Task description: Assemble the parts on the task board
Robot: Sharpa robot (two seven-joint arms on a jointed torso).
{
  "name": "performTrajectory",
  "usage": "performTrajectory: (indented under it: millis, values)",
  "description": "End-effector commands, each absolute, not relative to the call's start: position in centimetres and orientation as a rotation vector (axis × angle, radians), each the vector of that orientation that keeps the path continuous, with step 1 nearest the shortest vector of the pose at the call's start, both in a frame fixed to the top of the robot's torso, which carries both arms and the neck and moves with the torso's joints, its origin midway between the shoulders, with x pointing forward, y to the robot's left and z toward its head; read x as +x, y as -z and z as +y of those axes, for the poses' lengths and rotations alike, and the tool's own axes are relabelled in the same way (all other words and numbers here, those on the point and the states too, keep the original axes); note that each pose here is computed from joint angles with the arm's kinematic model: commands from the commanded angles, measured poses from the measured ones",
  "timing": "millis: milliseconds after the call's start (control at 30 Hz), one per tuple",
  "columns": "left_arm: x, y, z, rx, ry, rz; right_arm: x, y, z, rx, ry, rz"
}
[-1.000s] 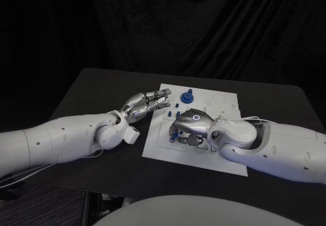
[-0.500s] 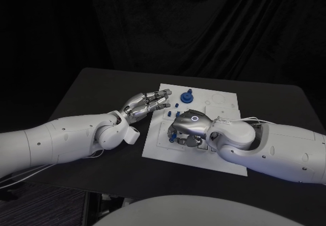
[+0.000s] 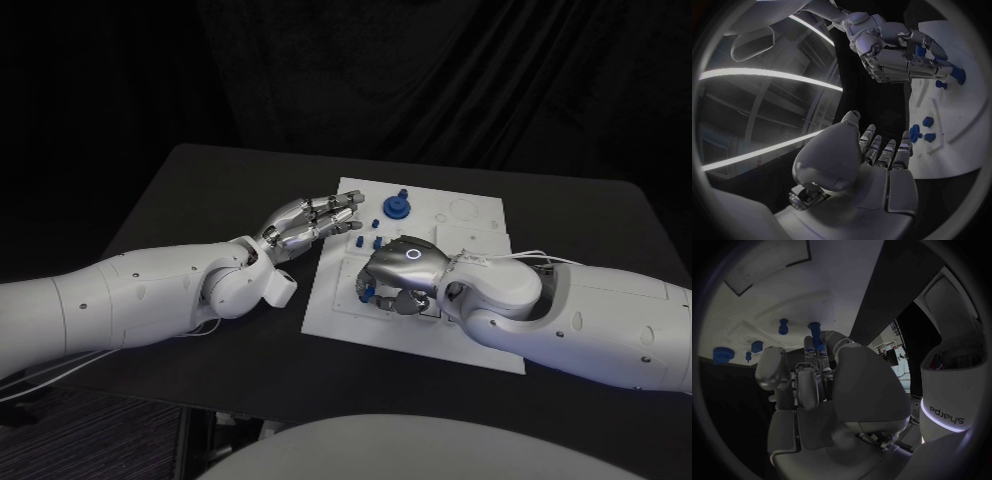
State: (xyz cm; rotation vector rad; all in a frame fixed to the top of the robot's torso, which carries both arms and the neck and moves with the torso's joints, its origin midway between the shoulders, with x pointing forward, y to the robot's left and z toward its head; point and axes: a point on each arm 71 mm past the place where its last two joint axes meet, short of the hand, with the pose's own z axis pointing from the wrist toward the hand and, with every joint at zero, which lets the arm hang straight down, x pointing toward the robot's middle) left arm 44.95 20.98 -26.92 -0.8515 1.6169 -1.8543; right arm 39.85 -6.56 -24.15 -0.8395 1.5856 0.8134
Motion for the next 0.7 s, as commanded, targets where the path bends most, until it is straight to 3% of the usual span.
performTrajectory:
  millis: [33,700]
  values:
    - [44.84,26.92,20.80,-0.851,1.880,1.613,39.80,24.36,-6.53,-0.839,-0.811,1.605]
    - [44.68,27.19,20.96,-0.858,1.876,1.614,40.05,24.45,-7.17,-0.819,-0.822,1.589]
